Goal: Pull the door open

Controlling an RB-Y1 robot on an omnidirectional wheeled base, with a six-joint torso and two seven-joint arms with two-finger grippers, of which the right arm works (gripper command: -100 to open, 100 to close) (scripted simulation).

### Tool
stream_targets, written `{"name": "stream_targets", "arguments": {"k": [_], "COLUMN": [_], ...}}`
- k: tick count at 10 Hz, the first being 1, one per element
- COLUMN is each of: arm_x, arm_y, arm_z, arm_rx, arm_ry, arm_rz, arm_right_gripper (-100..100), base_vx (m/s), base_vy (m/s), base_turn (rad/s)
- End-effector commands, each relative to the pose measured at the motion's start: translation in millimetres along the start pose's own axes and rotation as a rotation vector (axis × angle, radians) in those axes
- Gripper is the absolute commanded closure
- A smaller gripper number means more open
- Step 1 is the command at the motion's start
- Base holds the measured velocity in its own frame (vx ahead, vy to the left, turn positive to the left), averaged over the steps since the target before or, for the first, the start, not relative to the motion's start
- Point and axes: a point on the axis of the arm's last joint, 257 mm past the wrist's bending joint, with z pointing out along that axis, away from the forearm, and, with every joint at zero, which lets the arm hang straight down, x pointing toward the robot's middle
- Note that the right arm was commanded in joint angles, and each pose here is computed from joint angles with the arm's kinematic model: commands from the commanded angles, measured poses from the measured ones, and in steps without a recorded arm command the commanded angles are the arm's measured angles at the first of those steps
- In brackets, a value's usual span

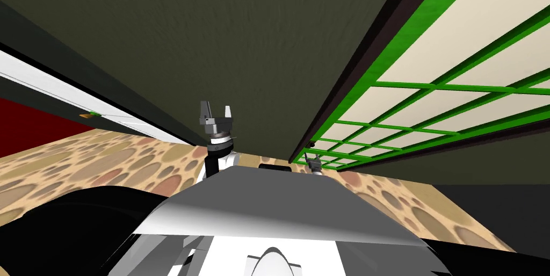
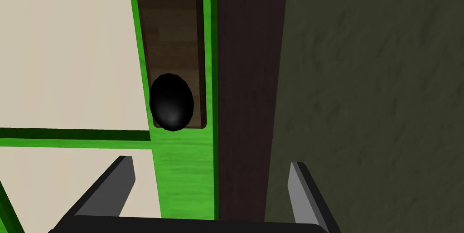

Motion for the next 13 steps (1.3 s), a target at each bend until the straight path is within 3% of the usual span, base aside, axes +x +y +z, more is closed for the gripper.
{"name": "stream_targets", "arguments": {"k": [1,6,7,8,13], "arm_x": [0.6,-2.7,1.1,1.1,1.1], "arm_y": [-15.1,-65.8,-54.3,-54.3,-54.3], "arm_z": [-4.3,-13.9,-16.3,-16.3,-16.3], "arm_rx": [0.018,0.077,0.063,0.063,0.063], "arm_ry": [-0.001,-0.007,0.002,0.002,0.002], "arm_rz": [0.002,0.002,0.005,0.005,0.005], "arm_right_gripper": [-100,-100,-100,100,100], "base_vx": [0.123,0.146,0.029,-0.021,-0.004], "base_vy": [0.039,-0.016,0.001,0.007,-0.006], "base_turn": [0.135,0.097,0.001,-0.018,-0.002]}}
